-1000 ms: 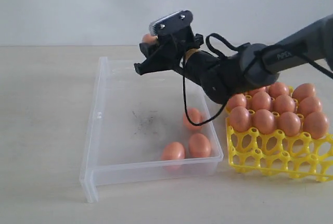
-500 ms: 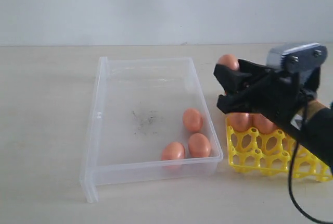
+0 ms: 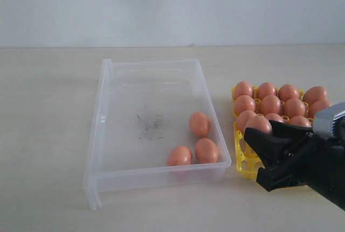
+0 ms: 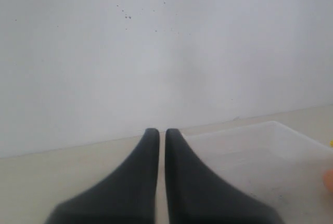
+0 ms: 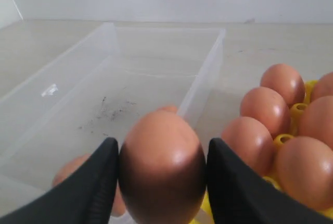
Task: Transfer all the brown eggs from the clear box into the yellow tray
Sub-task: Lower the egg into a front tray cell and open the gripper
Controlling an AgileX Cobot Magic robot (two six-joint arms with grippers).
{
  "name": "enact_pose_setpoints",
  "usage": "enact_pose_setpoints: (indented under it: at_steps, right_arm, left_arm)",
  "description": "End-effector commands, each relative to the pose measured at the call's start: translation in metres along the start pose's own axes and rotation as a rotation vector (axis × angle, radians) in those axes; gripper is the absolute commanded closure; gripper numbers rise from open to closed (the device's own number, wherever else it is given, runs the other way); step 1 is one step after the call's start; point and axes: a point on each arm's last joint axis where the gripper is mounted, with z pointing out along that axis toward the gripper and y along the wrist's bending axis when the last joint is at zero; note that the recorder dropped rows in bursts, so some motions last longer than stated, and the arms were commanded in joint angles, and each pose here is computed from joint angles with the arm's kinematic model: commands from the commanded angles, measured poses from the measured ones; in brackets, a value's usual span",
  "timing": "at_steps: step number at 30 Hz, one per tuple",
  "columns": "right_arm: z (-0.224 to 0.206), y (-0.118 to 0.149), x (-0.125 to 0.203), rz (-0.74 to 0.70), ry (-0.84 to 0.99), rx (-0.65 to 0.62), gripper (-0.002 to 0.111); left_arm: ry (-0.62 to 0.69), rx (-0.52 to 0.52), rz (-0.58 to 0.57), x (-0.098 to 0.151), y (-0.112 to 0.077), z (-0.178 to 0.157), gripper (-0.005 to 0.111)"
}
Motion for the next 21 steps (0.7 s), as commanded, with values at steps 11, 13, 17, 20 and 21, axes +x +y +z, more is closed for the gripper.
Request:
enact_pose_setpoints:
  at_steps: [11,13,17,20,21]
  right_arm:
    - [0.017,-0.015,0.006,-0.006,0.021,0.111,0.108]
    - [0.022,-0.017,0.011,-0.004,0.044,0.121,0.108]
    - [0.031,-0.02,0.011,-0.004,0.043,0.131,0.108]
    - [0.037,-0.022,0.016,-0.002,0.064,0.13,0.108]
    - [0.038,-0.023,0.019,0.0,0.077,0.132,0.108]
  left_arm:
    - [0.001,0.004,-0.001,0.001,0.0,0.0,0.103]
    - [0.001,0.004,-0.001,0.001,0.0,0.0,0.103]
    - [0.001,0.004,-0.001,0.001,0.0,0.0,0.103]
    - [0.001,0.004,-0.001,0.001,0.0,0.0,0.103]
    - [0.001,0.004,-0.001,0.001,0.0,0.0,0.103]
